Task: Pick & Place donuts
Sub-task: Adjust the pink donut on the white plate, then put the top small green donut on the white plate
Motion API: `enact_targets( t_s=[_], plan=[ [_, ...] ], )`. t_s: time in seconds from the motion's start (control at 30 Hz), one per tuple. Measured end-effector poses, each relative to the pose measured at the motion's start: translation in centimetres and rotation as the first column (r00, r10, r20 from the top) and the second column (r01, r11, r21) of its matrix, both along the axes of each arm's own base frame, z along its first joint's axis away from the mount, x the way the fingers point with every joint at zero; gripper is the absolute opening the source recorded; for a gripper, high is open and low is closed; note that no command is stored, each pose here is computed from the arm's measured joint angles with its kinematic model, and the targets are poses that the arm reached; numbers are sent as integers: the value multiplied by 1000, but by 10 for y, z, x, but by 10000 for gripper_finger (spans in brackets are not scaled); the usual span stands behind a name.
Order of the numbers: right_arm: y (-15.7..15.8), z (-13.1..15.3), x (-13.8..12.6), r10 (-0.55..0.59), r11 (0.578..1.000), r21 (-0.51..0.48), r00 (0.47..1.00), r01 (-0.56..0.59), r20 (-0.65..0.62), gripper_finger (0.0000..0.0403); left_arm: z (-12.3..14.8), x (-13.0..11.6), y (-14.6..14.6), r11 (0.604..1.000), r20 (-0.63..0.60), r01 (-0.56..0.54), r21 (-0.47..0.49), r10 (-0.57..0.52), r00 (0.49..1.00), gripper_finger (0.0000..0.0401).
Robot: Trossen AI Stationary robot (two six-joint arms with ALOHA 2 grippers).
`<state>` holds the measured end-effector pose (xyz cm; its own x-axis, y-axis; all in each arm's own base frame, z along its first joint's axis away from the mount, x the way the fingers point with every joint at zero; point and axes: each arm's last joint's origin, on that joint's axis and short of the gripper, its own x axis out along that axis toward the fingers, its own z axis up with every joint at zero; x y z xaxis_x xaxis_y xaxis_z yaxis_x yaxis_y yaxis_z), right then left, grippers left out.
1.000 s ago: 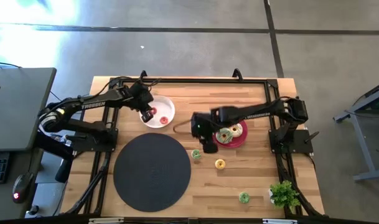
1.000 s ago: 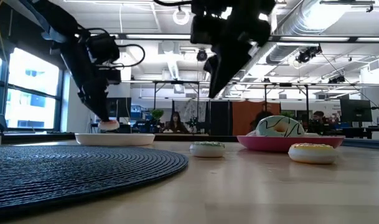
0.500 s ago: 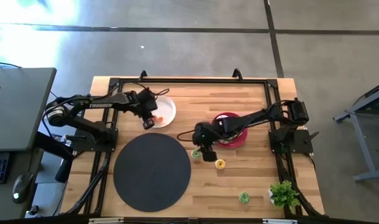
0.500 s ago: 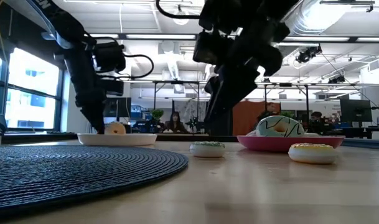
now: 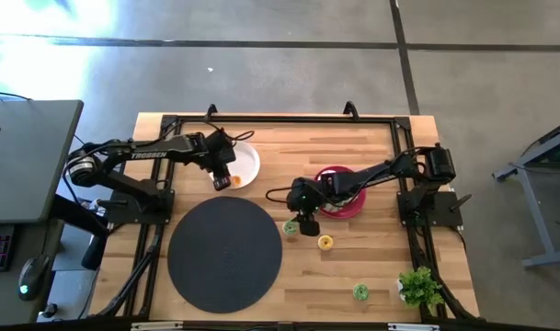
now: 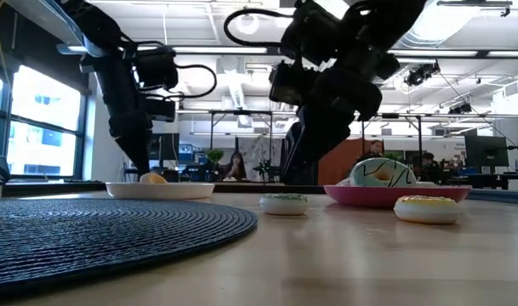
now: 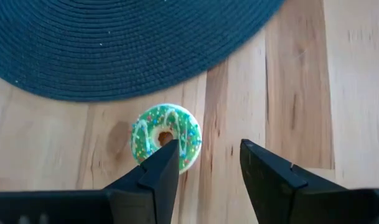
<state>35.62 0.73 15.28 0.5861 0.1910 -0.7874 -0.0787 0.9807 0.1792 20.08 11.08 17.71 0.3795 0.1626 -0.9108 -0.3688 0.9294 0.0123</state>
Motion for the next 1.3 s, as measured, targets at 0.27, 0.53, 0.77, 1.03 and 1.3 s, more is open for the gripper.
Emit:
enact_targets(
  t_s=[0.27, 0.53, 0.77, 1.03, 1.3],
  plan=[
    [0, 0, 0, 2, 1000, -1, 1000, -2, 12, 159, -2, -6, -4, 999, -73, 5, -39, -7, 997, 147],
    [-1, 0, 0, 12, 1000, -27, 1000, -11, 19, 159, 2, 4, 0, 999, 61, 31, -34, -29, 998, 147],
    [0, 0, 0, 13, 1000, -27, 1000, -13, 19, 159, 6, 11, 2, 997, 158, 73, -37, -66, 985, 147],
    [-1, 0, 0, 26, 999, -40, 999, -25, 21, 158, 7, 13, -2, 998, 150, 67, -6, -65, 986, 147],
    [1, 0, 0, 49, 999, -15, 999, -48, 22, 158, 2, -3, -9, 999, -27, 23, -42, -24, 999, 147]
  ],
)
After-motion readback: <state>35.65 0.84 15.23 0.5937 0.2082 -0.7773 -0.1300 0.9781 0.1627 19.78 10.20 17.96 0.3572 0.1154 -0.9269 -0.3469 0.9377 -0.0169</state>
